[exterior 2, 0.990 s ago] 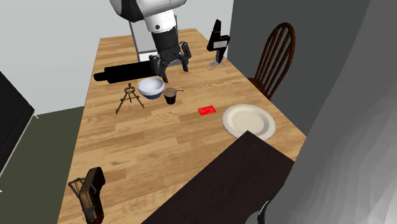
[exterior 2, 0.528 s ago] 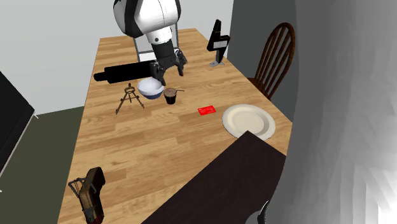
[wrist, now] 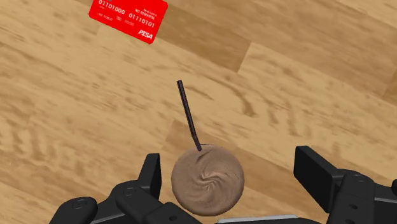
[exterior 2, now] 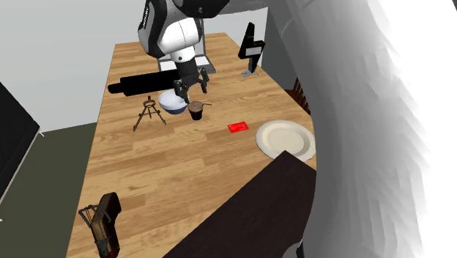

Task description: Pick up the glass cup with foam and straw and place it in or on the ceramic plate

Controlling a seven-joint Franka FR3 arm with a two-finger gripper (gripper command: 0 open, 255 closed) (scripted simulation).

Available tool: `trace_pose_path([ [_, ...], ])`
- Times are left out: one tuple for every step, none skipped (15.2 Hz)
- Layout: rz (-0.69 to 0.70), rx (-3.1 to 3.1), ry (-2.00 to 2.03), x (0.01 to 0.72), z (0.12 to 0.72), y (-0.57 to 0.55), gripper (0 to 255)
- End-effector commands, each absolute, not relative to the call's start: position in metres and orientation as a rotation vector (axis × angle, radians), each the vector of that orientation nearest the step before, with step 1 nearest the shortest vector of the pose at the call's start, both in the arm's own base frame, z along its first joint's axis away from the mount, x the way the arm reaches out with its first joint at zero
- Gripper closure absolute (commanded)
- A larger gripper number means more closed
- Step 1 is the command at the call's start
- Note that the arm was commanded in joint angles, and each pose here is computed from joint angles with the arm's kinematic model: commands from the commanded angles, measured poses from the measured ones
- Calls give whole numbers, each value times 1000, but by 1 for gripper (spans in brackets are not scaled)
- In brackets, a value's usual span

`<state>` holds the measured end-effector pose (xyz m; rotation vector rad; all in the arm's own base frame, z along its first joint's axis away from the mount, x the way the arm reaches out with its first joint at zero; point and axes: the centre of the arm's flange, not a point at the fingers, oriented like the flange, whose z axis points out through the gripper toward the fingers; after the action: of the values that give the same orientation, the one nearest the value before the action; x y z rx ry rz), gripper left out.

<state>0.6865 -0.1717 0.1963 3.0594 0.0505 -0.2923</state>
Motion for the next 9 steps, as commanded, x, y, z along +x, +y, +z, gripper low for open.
trace_pose_path([
  [-296,3061,58,704,176,-179,0],
  [-298,3062,62,713,167,-183,0],
  [-298,3062,62,712,162,-183,0],
  [-298,3062,62,711,156,-184,0],
  [-298,3062,62,710,151,-184,0],
  [-298,3062,62,709,146,-184,0],
  [-298,3062,62,708,141,-185,0],
  [-298,3062,62,707,136,-185,0],
  [-298,3062,62,706,131,-186,0],
])
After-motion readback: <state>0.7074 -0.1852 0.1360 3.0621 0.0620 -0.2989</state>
